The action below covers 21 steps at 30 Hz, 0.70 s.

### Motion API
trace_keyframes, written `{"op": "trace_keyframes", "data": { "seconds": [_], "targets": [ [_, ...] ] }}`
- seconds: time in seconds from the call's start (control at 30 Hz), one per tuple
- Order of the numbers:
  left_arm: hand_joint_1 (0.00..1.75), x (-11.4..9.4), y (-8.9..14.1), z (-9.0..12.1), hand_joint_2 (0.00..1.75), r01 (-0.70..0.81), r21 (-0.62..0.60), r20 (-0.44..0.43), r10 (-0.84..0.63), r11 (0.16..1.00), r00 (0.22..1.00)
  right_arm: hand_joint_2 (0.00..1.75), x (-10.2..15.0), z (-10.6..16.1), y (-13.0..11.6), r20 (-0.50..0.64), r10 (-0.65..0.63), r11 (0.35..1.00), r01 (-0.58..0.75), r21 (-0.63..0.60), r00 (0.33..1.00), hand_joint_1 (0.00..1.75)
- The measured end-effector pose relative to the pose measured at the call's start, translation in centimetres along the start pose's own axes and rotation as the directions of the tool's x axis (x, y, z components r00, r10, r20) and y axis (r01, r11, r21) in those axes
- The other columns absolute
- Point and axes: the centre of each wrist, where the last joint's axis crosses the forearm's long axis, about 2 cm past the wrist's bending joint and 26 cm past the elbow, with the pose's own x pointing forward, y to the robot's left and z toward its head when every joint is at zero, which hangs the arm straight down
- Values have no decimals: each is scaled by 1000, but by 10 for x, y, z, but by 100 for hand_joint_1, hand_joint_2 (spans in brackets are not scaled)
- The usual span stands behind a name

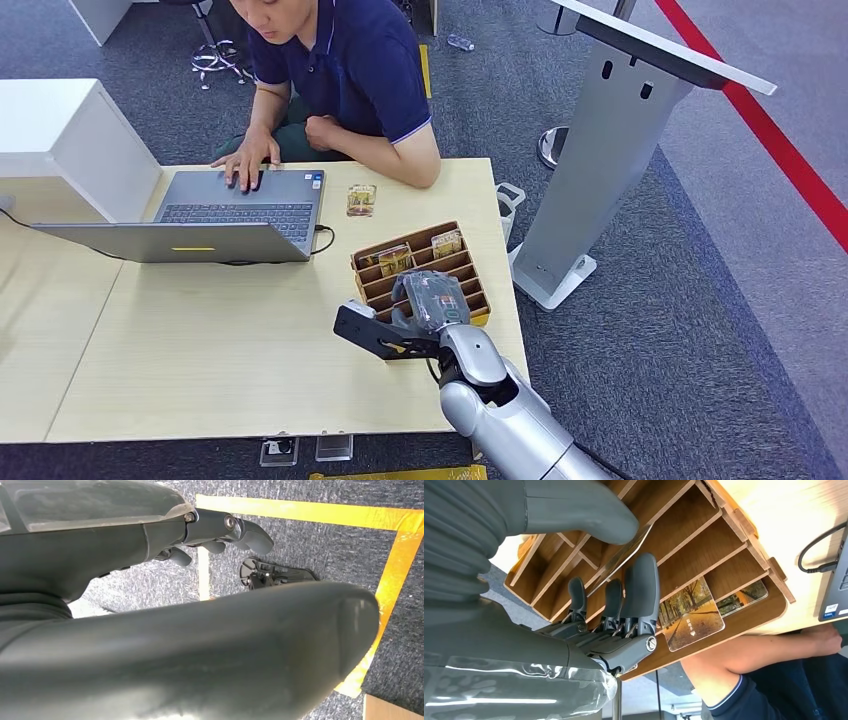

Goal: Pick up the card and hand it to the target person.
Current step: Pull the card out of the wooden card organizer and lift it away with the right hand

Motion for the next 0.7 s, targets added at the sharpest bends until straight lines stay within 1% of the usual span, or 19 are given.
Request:
{"op": "trace_keyframes", "data": {
  "seconds": [0.2, 0.3, 0.4, 0.43, 0.53, 0.63, 0.7],
  "targets": [
    [0, 0, 0, 0, 0, -5, -3, 3, 5, 1000, 1000, 175, 0, 0, 0, 2, 1, 1000, -1, 0, 1000, 104],
    [0, 0, 0, 0, 0, -5, -5, 5, 5, 1000, 1000, 175, 0, 0, 0, 3, 1, 1000, -1, 0, 1000, 111],
    [0, 0, -1, 0, 0, -6, -6, 8, 6, 1000, 1000, 175, 0, 0, 0, 3, 0, 1000, 0, 0, 1000, 135],
    [0, 0, -1, 0, 0, -6, -6, 10, 6, 1000, 1000, 175, 0, 0, 0, 3, 0, 1000, 0, -1, 1000, 146],
    [0, 0, -1, 0, 0, -7, -7, 12, 7, 1000, 1000, 175, 0, 0, 0, 5, 0, 1000, 0, -3, 1000, 166],
    [0, 0, -1, 0, 0, -8, -6, 12, 8, 1000, 1000, 175, 0, 0, -1, 7, 0, 1000, 0, -4, 1000, 174],
    [0, 0, -1, 0, 0, -8, -6, 12, 9, 1000, 1000, 175, 1, 0, -1, 10, -1, 1000, 1, -5, 1000, 175]
  ]
}}
